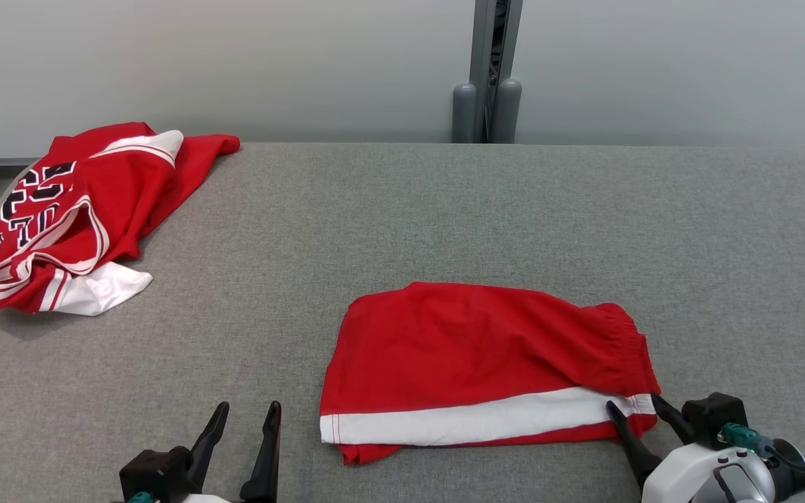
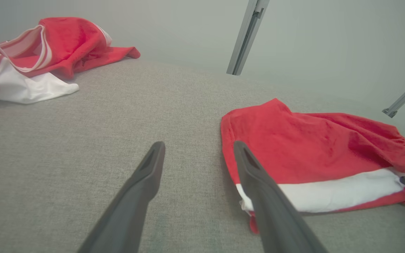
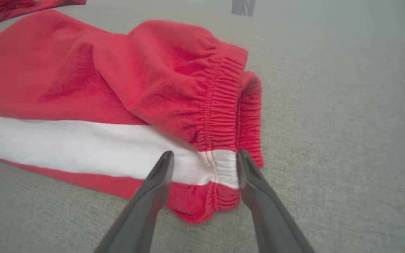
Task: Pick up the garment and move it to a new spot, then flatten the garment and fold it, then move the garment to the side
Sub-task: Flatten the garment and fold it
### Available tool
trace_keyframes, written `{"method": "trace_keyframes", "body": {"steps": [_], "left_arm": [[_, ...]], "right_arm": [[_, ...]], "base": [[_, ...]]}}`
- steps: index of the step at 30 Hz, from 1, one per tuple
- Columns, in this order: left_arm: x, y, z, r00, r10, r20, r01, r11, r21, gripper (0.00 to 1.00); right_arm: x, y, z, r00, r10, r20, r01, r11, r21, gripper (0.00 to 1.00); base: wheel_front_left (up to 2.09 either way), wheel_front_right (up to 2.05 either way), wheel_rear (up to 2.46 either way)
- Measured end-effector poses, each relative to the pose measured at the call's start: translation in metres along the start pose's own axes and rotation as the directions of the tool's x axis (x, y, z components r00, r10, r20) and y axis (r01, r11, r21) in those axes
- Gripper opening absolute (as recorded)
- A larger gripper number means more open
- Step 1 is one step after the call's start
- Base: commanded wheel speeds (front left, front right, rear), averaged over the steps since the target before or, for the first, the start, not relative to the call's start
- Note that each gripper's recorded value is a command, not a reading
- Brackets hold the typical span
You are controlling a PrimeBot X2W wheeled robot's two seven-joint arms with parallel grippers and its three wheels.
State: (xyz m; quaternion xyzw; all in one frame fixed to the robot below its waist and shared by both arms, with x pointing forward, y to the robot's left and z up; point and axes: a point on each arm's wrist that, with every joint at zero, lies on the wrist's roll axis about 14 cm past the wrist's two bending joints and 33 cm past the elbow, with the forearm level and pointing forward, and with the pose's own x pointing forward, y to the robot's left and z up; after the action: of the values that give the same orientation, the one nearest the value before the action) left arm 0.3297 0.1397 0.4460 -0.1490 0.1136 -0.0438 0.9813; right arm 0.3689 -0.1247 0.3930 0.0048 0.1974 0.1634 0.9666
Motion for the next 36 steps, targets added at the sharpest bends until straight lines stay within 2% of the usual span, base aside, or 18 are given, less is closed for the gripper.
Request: {"method": "trace_keyframes", "body": {"steps": [2, 3, 6, 10, 11, 12, 18, 25, 31, 36], "left_arm": [[0.000, 0.001, 0.000, 1.000, 0.002, 0.000, -0.002, 1.000, 0.001, 1.00], [0.000, 0.001, 0.000, 1.000, 0.002, 0.001, -0.002, 1.000, 0.001, 1.00], [0.000, 0.001, 0.001, 1.000, 0.000, 0.003, 0.000, 1.000, 0.003, 1.00], [0.000, -0.002, 0.000, 1.000, -0.010, -0.001, 0.010, 1.000, 0.007, 1.00], [0.000, -0.003, -0.001, 1.000, -0.016, -0.006, 0.016, 1.000, 0.008, 1.00], [0.000, -0.005, -0.002, 1.000, -0.024, -0.012, 0.024, 1.000, 0.008, 1.00], [-0.002, -0.021, -0.013, 0.993, -0.093, -0.072, 0.093, 0.996, 0.005, 1.00], [-0.002, -0.050, -0.037, 0.961, -0.191, -0.198, 0.182, 0.981, -0.064, 1.00], [0.001, -0.054, -0.055, 0.936, -0.206, -0.284, 0.183, 0.977, -0.105, 1.00], [0.009, -0.051, -0.060, 0.931, -0.198, -0.308, 0.178, 0.980, -0.091, 1.00]], "right_arm": [[0.001, 0.001, -0.001, 1.000, 0.007, 0.001, -0.007, 1.000, -0.001, 0.66], [0.001, 0.002, -0.001, 1.000, 0.010, 0.004, -0.010, 1.000, -0.001, 0.49], [0.001, 0.004, 0.002, 1.000, 0.016, 0.022, -0.016, 1.000, 0.003, 0.42], [-0.001, 0.008, -0.002, 1.000, 0.027, 0.016, -0.027, 1.000, 0.006, 0.22], [-0.002, 0.009, -0.003, 1.000, 0.027, 0.013, -0.027, 1.000, 0.004, 0.17], [-0.002, 0.009, -0.004, 1.000, 0.028, 0.012, -0.028, 1.000, 0.003, 0.00], [0.000, 0.008, 0.006, 0.998, 0.032, 0.046, -0.033, 0.999, 0.012, 0.00], [-0.005, -0.006, 0.016, 0.997, 0.005, 0.079, -0.006, 1.000, 0.013, 0.00], [-0.007, -0.008, 0.014, 0.997, -0.003, 0.073, 0.001, 1.000, 0.018, 0.00], [-0.007, -0.007, 0.012, 0.998, -0.002, 0.069, 0.000, 1.000, 0.024, 0.00]], "base": [[0.00, 0.00, 0.00], [0.00, 0.00, 0.00], [0.00, 0.00, 0.00], [0.00, 0.00, 0.00], [0.00, 0.00, 0.00], [0.00, 0.00, 0.00], [0.00, 0.00, 0.00], [0.00, 0.00, 0.00], [0.00, 0.00, 0.00], [0.00, 0.00, 0.00]]}}
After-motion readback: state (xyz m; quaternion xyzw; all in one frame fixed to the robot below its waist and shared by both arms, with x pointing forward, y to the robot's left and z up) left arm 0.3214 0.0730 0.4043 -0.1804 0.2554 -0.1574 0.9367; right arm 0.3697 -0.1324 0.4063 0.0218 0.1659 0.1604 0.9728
